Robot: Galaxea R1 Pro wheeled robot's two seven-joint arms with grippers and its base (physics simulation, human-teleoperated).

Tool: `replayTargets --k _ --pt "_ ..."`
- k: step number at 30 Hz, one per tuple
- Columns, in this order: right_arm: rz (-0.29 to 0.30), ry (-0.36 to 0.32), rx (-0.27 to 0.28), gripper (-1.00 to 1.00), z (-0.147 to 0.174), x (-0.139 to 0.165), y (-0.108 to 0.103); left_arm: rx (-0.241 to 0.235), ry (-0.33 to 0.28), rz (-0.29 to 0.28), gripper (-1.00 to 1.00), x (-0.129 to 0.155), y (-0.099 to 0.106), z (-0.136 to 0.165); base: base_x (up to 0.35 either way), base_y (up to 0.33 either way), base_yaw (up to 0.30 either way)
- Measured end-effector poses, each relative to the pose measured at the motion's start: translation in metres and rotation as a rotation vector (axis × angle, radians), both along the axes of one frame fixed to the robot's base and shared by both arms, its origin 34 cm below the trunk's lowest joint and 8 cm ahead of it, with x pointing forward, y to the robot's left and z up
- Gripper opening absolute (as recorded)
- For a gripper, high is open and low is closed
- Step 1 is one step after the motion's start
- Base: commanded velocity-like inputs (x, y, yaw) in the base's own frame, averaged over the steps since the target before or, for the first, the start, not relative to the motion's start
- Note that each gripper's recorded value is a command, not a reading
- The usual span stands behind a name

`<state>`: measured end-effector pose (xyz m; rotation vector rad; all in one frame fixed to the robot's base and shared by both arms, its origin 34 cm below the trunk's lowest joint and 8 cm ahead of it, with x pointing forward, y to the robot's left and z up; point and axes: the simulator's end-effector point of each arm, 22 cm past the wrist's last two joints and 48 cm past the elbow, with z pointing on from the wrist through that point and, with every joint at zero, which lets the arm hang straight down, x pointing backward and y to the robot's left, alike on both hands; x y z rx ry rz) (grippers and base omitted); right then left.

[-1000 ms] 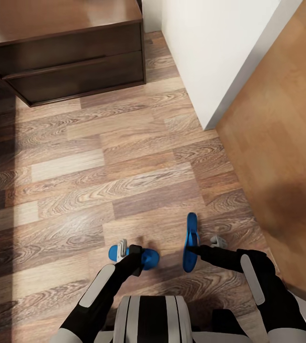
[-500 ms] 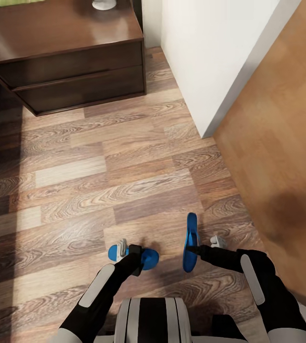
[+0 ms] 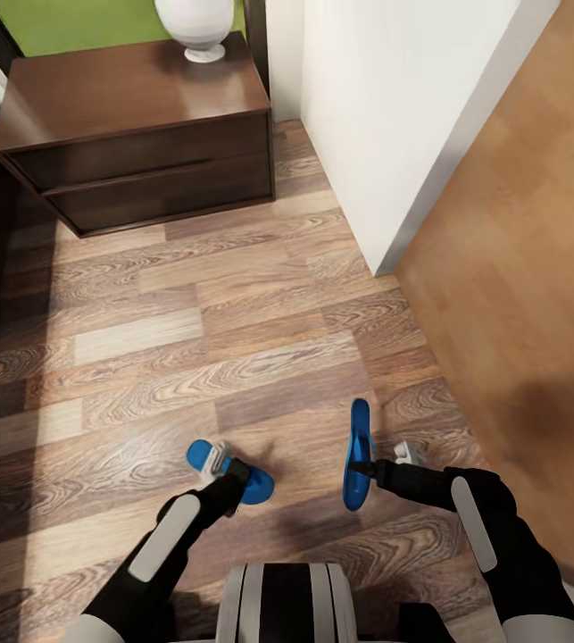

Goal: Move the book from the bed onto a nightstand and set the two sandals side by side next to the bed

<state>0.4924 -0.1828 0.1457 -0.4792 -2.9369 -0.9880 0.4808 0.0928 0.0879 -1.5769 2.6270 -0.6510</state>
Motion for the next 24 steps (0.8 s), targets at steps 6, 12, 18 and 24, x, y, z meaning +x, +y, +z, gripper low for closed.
replayTargets --k 6,12,18,24 --pt "0.000 -0.024 0.000 -1.00 0.011 0.008 0.000 0.076 -0.054 -0.133 -1.00 0.005 0.011 0.006 0.000 0.000 0.000" --pt "0.000 -0.049 0.000 -1.00 0.022 0.016 0.000 0.079 -0.060 -0.206 -1.00 0.005 0.024 0.013 0.000 0.000 0.000" --pt "0.000 -0.073 0.000 -1.00 0.033 0.024 0.000 0.110 -0.075 -0.232 -1.00 0.009 0.046 0.019 0.000 0.000 0.000" --pt "0.006 -0.096 -0.008 -1.00 0.043 0.030 -0.001 0.064 -0.080 -0.328 -1.00 0.009 0.049 0.036 0.000 0.000 0.000"
